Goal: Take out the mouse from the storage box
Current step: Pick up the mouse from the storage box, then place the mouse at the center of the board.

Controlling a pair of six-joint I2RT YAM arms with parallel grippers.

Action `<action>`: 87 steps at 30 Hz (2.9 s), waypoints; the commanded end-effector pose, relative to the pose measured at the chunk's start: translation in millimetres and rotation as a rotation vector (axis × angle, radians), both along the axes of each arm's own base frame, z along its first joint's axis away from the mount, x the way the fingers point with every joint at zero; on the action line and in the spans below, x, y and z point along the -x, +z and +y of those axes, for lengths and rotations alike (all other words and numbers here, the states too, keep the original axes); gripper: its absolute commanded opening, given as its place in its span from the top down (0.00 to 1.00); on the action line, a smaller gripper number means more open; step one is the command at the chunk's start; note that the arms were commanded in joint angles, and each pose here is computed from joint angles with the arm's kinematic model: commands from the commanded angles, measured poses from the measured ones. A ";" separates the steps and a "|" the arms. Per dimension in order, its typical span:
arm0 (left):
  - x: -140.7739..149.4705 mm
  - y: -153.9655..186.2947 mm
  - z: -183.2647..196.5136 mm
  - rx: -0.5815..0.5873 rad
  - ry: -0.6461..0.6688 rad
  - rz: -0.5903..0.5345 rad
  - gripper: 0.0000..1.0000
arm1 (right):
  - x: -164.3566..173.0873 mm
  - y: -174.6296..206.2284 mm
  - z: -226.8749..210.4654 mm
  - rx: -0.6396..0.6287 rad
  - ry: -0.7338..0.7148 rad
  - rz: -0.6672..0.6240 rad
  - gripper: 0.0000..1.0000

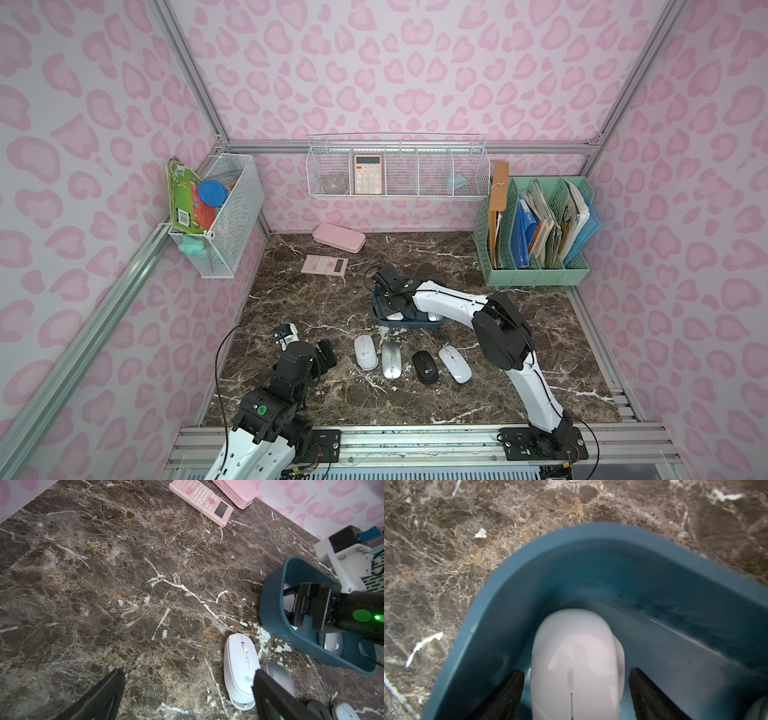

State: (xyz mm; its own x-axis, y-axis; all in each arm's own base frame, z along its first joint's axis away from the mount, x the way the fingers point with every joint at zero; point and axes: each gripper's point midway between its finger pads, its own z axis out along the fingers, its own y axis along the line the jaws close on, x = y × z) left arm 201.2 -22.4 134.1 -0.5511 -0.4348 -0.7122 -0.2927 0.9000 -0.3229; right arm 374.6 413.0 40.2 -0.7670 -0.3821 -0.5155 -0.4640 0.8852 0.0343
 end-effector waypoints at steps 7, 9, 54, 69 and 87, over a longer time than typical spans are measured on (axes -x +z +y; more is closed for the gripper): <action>-1.8 1.7 0.2 0.001 0.006 -0.006 0.01 | -0.5 -4.1 -8.5 0.037 0.000 0.002 0.32; -1.9 1.2 0.2 0.000 0.006 -0.003 0.01 | -0.6 -2.1 -8.3 0.034 0.000 0.000 0.36; -2.0 0.9 -2.2 -0.027 -0.007 0.026 0.01 | 6.8 81.8 -105.6 -0.128 -0.152 -0.054 0.44; -14.2 -1.6 -21.2 -0.016 -0.093 0.044 0.01 | 68.2 53.9 -241.7 -0.141 -0.342 -0.040 0.44; -96.1 22.0 -164.5 -0.053 -0.447 0.324 0.04 | 97.5 -6.8 -278.9 -0.165 -0.402 0.035 0.42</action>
State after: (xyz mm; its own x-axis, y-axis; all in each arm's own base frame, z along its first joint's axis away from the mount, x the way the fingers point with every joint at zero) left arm 294.0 -178.0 161.1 -0.8390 -0.1269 -0.5291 0.0195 0.9648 -0.2622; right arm 273.6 128.9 32.9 -0.8648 0.0168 -0.5018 -0.0778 0.9829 0.1672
